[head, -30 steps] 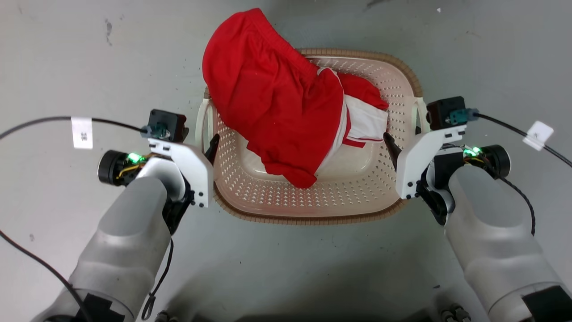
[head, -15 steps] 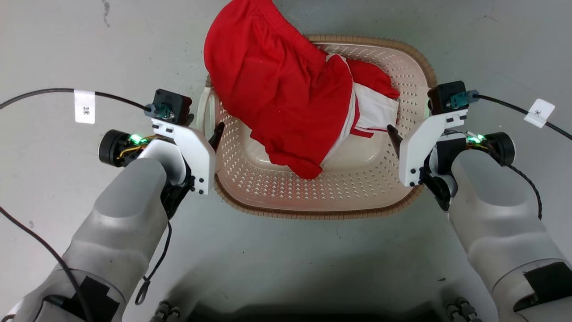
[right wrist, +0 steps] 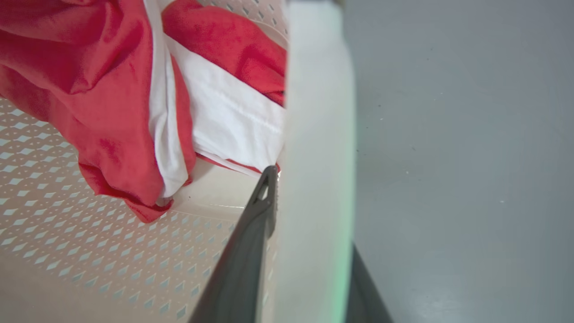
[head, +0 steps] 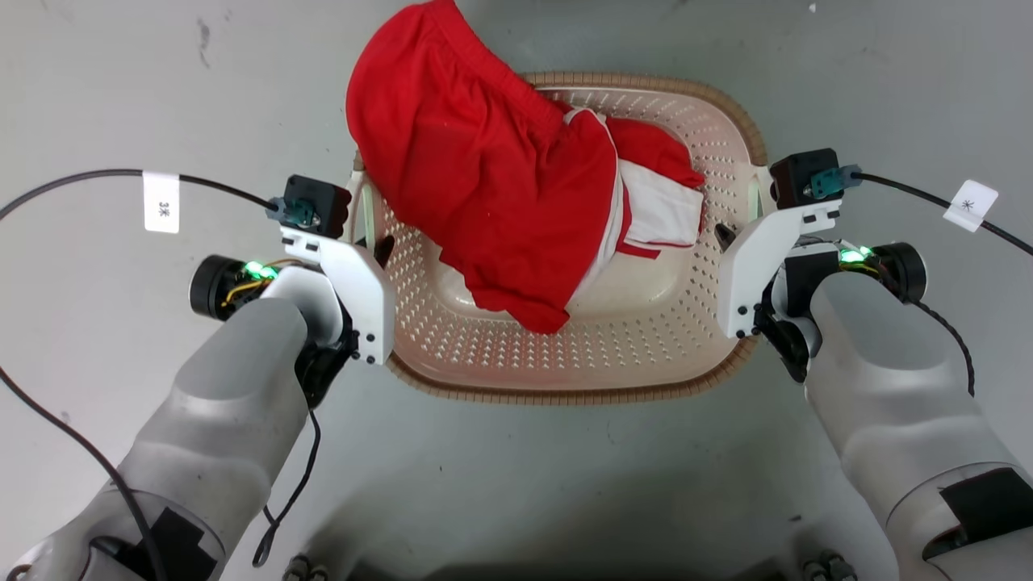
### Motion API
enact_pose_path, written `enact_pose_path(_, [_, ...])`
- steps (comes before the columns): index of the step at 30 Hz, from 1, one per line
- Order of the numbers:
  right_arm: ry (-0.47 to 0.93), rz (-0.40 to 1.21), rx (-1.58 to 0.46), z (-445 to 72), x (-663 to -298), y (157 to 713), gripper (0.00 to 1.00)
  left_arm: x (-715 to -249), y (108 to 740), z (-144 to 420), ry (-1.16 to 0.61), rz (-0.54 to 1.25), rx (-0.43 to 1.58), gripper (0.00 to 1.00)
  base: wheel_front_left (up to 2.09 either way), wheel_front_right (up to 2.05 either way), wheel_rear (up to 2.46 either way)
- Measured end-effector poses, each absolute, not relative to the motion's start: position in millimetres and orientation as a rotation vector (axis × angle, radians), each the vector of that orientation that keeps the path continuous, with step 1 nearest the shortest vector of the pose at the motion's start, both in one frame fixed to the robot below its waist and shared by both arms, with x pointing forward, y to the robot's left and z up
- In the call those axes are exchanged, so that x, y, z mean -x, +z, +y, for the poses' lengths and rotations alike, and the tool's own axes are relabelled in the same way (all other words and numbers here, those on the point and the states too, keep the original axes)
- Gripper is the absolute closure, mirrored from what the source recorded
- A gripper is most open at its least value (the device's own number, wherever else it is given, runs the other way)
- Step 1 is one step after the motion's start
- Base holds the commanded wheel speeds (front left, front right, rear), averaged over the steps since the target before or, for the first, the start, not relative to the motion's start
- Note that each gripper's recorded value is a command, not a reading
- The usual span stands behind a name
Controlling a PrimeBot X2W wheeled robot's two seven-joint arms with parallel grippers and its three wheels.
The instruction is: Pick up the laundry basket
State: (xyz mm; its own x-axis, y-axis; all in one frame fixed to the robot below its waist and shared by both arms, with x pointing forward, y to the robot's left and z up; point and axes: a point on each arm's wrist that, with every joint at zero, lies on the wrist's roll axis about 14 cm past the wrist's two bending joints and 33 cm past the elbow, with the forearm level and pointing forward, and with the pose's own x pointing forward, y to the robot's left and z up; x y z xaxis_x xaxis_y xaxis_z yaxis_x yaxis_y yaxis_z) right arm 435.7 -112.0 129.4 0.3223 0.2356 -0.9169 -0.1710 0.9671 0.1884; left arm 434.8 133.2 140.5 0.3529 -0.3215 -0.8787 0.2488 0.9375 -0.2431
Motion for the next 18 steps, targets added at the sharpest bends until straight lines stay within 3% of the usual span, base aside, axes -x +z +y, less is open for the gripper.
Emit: enact_pose_path(18, [0.284, 1.330, -0.024, -114.0, -403.0, 221.6, 1.00, -396.4, 234.5, 131.9, -0.423, 1.267, 0.091, 1.00, 0.00, 0.00, 0.00])
